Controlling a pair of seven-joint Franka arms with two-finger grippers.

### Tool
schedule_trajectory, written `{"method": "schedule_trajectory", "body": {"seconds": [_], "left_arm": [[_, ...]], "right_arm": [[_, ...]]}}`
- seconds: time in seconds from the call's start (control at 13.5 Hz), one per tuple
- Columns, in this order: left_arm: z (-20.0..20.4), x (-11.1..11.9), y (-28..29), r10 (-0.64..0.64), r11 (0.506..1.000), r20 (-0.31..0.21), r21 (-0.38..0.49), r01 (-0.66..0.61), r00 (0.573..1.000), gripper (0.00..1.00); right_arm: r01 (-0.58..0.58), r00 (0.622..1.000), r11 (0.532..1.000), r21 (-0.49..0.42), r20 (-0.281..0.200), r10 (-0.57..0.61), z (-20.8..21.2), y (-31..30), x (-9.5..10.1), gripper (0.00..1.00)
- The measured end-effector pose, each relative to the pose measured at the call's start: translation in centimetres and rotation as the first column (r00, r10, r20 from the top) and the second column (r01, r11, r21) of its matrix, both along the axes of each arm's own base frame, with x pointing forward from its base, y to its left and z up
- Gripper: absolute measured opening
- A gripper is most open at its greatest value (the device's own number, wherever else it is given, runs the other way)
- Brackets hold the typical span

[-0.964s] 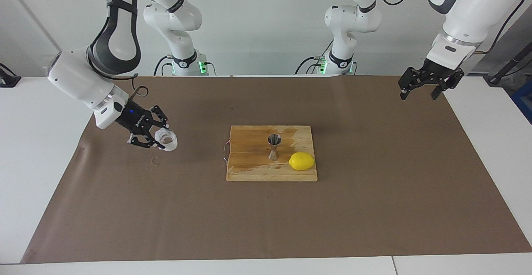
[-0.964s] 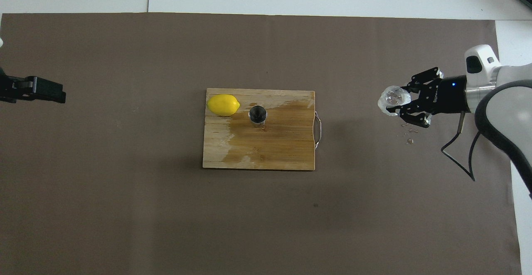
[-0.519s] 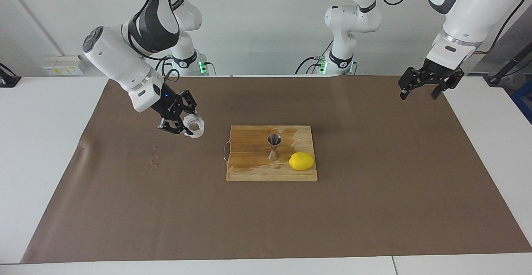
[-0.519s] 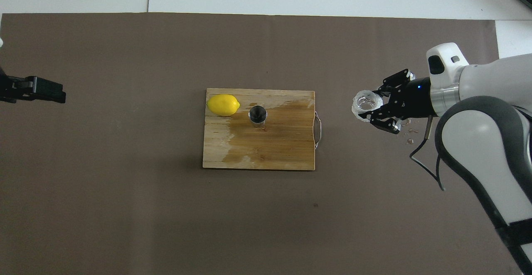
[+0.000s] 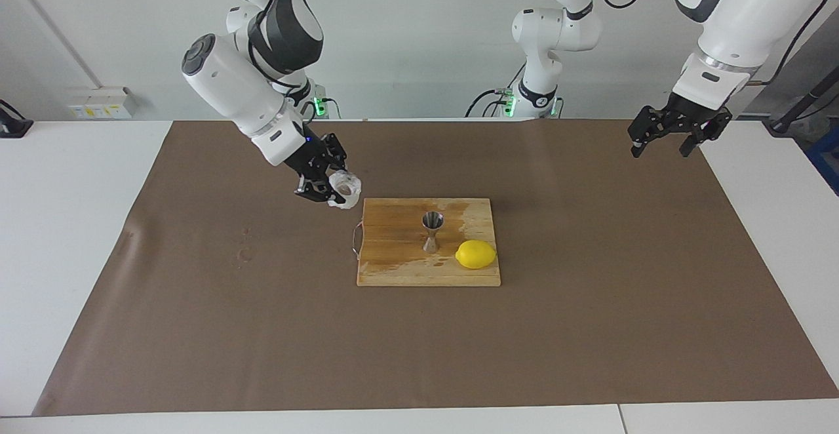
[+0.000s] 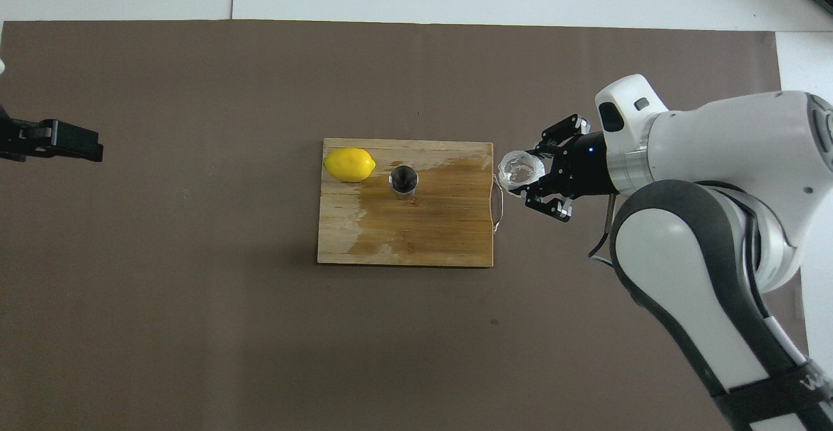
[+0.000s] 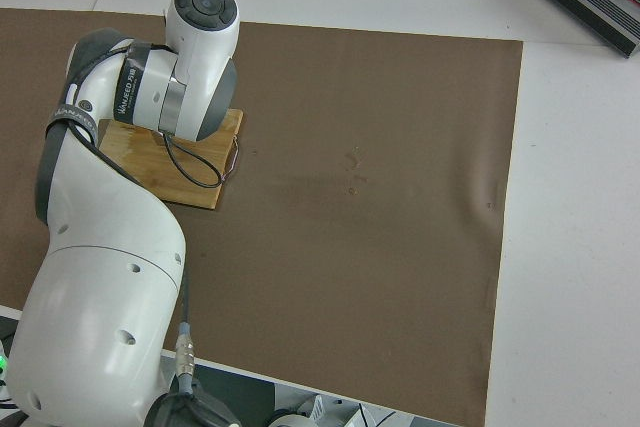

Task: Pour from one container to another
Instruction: 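Lift the clear glass with the right gripper toward the metal cup, then tilt the clear glass with the right gripper over the metal cup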

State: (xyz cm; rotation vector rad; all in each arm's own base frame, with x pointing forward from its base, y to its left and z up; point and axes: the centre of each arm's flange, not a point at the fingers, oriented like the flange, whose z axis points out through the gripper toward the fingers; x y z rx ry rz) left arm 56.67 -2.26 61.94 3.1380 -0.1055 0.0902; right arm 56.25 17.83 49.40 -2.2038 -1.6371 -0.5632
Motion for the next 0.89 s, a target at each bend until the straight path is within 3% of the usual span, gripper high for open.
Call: {"method": "schedule_trajectory", "body": {"seconds": [0.3, 0.89], "left_arm": [[0.0, 0.0, 0.0, 0.0, 1.0, 0.0, 0.0, 0.0, 1.0, 1.0], [0.0, 0.0, 0.0, 0.0, 1.0, 0.0, 0.0, 0.0, 1.0, 1.0]], "right_arm": [[-0.009, 1.0, 0.998, -0.056, 0.026, 0.01, 0.2, 3.4, -0.9, 0.5], [0.06, 0.998, 0.998, -0.012, 0.031, -0.059, -1.7, 7.9, -0.9, 0.5]]}}
